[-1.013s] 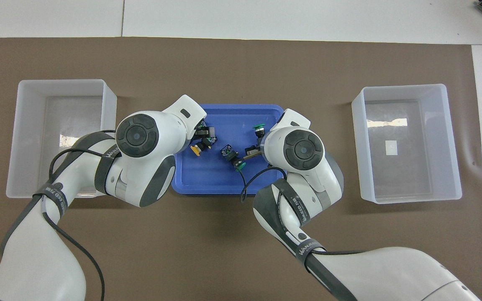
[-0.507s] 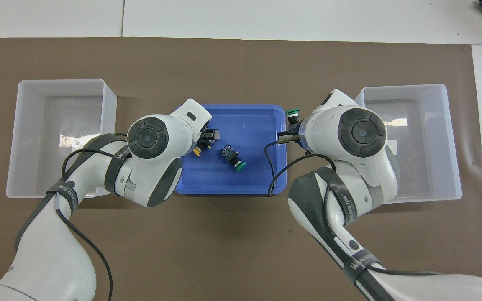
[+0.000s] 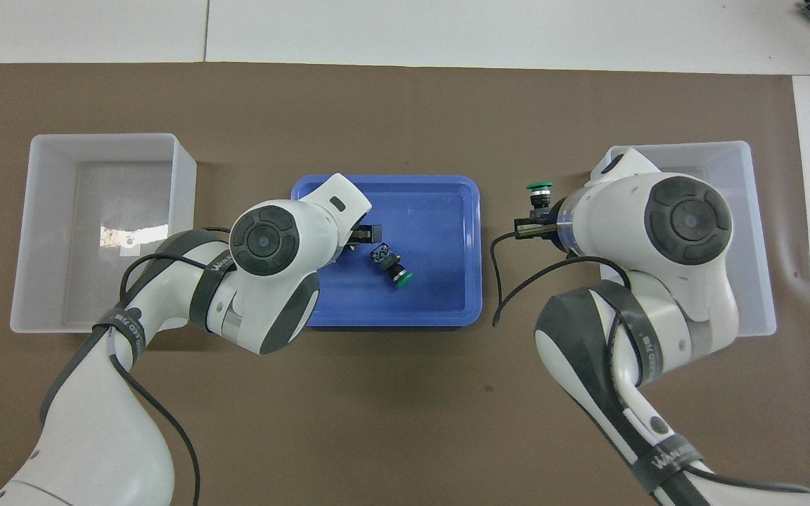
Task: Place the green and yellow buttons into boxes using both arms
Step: 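Carry the green button into the box with the right gripper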
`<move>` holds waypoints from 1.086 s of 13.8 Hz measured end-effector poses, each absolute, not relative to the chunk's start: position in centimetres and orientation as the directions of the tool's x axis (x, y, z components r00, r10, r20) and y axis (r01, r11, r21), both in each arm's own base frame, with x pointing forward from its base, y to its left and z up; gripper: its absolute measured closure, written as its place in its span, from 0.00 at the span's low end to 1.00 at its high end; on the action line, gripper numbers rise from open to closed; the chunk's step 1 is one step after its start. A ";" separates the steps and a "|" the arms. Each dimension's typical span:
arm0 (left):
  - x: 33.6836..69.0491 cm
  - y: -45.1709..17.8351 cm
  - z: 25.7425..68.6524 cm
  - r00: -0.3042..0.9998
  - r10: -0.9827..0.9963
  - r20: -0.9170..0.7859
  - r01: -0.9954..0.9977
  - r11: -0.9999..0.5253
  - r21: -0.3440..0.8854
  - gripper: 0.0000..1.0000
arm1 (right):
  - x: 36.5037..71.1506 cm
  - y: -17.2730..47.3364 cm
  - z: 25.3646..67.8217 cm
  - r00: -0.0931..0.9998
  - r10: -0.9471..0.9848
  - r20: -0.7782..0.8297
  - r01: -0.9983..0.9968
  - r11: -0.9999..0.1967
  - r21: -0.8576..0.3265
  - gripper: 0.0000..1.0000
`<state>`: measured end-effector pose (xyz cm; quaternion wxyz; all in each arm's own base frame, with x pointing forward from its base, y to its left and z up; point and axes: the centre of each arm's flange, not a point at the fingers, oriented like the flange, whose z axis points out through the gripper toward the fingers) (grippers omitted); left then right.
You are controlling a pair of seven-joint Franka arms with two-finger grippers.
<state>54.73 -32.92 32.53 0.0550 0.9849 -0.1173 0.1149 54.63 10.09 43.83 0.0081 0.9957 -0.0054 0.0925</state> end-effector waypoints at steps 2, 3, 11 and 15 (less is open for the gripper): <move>54.7 -32.9 32.1 0.932 -0.274 0.238 -0.297 -0.952 0.066 0.02 | 54.7 6.7 44.5 0.981 -0.005 0.194 -0.010 -1.000 0.027 0.68; 54.7 -32.9 31.9 0.925 -0.297 0.235 -0.319 -0.946 0.060 0.02 | 54.7 5.1 44.7 0.981 0.001 0.195 -0.005 -0.999 0.033 0.68; 54.3 -33.7 29.8 0.896 -0.385 0.220 -0.402 -0.915 0.039 0.13 | 53.7 -3.1 41.3 0.995 -0.017 0.102 -0.023 -0.998 0.055 0.68; 54.1 -33.6 29.2 0.889 -0.406 0.212 -0.421 -0.906 0.033 0.25 | 54.2 -4.4 37.6 0.998 -0.010 0.062 -0.014 -0.999 0.051 0.68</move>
